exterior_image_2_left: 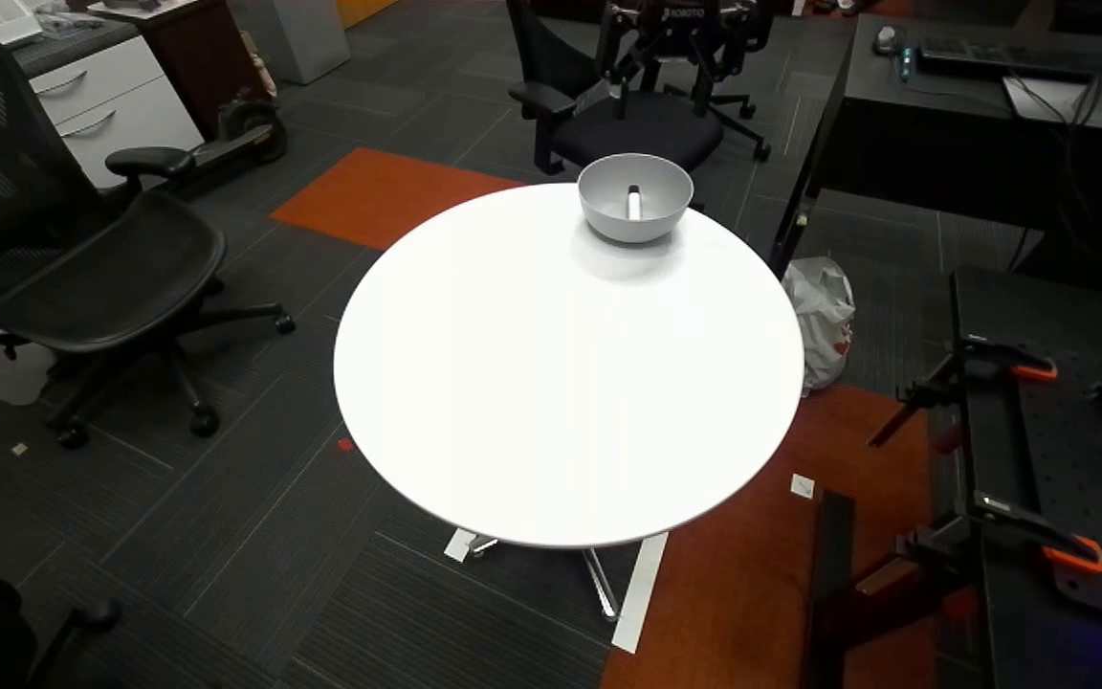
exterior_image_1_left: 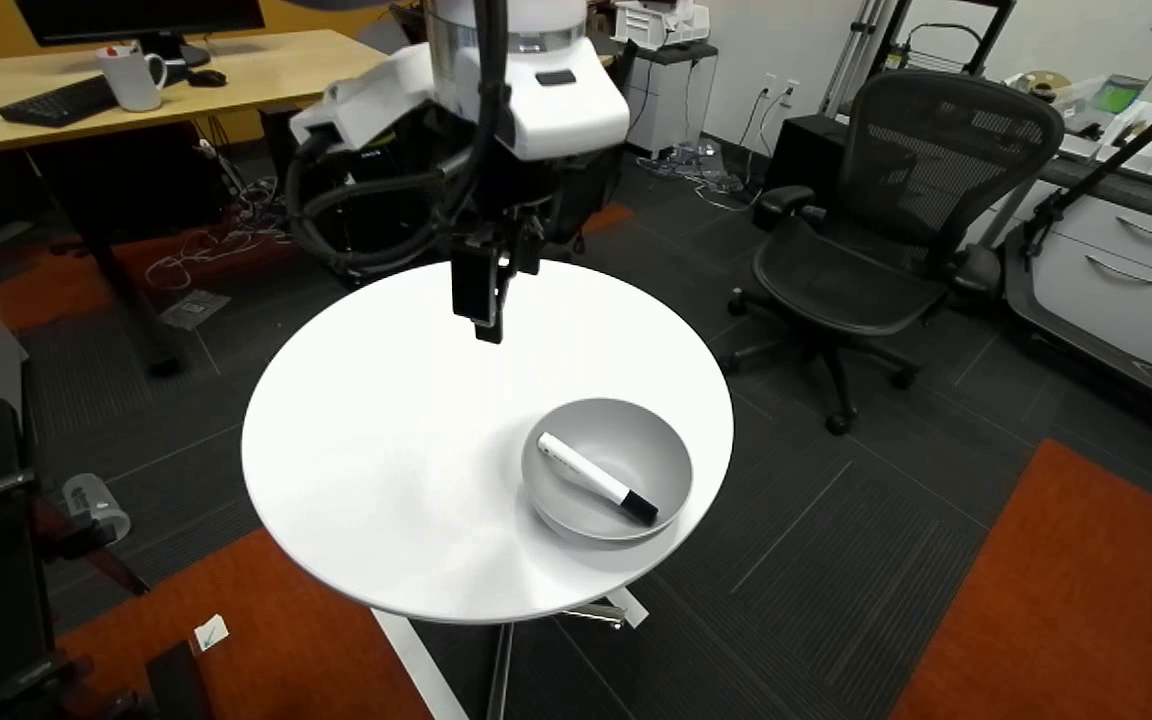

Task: Remove the marker from the bowl and put it on the table

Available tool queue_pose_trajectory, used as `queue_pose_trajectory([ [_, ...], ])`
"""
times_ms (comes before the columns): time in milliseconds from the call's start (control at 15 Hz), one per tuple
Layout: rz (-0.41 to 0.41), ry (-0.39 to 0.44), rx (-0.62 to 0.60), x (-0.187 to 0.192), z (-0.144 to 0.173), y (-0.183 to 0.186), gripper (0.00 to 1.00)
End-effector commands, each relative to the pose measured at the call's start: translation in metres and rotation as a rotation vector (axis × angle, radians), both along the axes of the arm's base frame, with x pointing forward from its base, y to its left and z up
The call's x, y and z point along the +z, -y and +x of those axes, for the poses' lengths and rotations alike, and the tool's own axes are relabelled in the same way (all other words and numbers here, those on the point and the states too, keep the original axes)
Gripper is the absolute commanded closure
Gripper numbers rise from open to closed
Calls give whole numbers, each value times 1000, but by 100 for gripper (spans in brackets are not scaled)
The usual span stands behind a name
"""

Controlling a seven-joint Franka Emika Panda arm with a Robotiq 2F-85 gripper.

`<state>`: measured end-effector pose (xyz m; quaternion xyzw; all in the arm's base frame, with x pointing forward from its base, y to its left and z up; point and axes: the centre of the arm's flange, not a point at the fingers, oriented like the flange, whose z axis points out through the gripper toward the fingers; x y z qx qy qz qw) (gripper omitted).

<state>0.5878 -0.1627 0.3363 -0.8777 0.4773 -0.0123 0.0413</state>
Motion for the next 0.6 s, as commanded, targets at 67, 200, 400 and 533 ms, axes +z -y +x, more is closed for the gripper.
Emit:
queue_pose_trajectory([
  [67,-21,-14,-255,-25,19,28,0],
  [200,-35,-30,-364,-36,21,39,0],
  [400,-67,-45,-518,-43,24,48,0],
  [533,-45,-56,-467,-47,13,50,0],
])
